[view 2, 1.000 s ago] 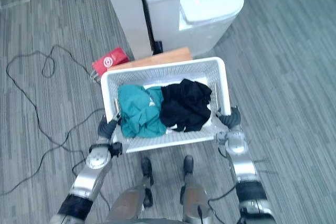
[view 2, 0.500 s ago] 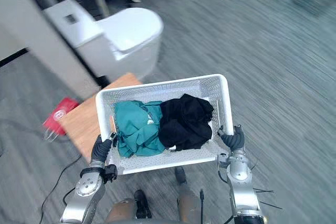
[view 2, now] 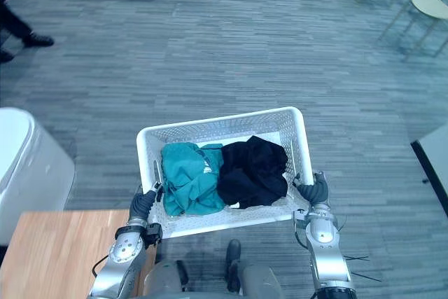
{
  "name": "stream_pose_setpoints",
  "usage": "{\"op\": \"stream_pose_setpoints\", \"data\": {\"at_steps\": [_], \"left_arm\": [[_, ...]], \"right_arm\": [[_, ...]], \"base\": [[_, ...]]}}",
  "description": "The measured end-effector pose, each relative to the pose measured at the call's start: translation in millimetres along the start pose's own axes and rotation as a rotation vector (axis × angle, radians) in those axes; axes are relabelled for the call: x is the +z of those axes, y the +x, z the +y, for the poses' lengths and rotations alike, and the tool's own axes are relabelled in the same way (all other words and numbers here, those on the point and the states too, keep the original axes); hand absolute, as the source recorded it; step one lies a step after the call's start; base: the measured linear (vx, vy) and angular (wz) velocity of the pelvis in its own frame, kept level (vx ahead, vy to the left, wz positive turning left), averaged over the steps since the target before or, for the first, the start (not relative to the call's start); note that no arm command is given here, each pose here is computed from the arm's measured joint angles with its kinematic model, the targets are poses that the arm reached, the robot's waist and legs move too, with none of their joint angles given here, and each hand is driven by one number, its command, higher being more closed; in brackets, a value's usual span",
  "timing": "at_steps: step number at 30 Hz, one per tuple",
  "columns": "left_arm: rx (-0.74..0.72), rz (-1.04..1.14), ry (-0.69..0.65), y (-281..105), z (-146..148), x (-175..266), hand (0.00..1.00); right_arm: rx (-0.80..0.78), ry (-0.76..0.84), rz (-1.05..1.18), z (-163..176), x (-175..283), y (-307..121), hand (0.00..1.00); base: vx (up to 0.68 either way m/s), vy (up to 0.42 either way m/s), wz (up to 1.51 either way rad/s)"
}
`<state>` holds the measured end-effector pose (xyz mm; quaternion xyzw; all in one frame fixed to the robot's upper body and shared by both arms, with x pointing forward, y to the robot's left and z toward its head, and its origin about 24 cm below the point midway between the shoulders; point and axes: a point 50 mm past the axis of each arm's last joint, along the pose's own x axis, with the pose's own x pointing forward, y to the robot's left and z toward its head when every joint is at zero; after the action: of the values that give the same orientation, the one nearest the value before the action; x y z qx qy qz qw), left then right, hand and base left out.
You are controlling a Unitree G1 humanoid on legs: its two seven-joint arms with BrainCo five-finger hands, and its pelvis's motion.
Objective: Pick up the laundry basket with both hands and put the clothes into the washing machine.
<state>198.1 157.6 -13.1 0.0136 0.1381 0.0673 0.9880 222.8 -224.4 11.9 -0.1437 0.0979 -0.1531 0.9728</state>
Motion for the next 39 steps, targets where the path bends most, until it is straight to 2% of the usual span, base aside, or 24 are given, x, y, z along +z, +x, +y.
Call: {"op": "stream_pose_setpoints", "data": {"at_steps": [8, 13, 22, 25, 30, 39], "left_arm": [[-0.009, 0.039, -0.020, -2.7, -5.7, -7.6, 1.00], [-0.008, 0.134, 0.047, -12.8, 6.6, -28.6, 1.00], [-0.026, 0.051, 0.084, 2.9, 2.7, -8.9, 1.00], [-0.032, 0.064, 0.063, 8.1, -8.4, -11.2, 1.00], [-0.027, 0.064, 0.039, 4.5, -11.1, -12.5, 1.00], [-0.035, 0.057, 0.008, -5.4, -10.9, -13.3, 1.00]], "right_arm": [[-0.012, -0.023, 0.026, -4.7, -8.0, -6.4, 1.00], [0.035, -0.016, 0.162, 9.6, -38.7, -15.1, 1.00], [0.012, 0.000, 0.113, 5.5, -26.6, -7.1, 1.00], [-0.005, -0.022, 0.101, -2.7, -23.7, -3.0, 1.00], [-0.035, -0.018, 0.059, -9.4, -14.7, -11.2, 1.00], [-0.020, -0.037, 0.063, -9.6, -15.9, -4.2, 1.00]], "base": [[0.36, 0.223, -0.37], [0.49, 0.165, 0.36], [0.64, -0.107, 0.47], [0.88, -0.262, -0.13], [0.72, -0.212, 0.00], [0.62, 0.135, -0.11]]}}
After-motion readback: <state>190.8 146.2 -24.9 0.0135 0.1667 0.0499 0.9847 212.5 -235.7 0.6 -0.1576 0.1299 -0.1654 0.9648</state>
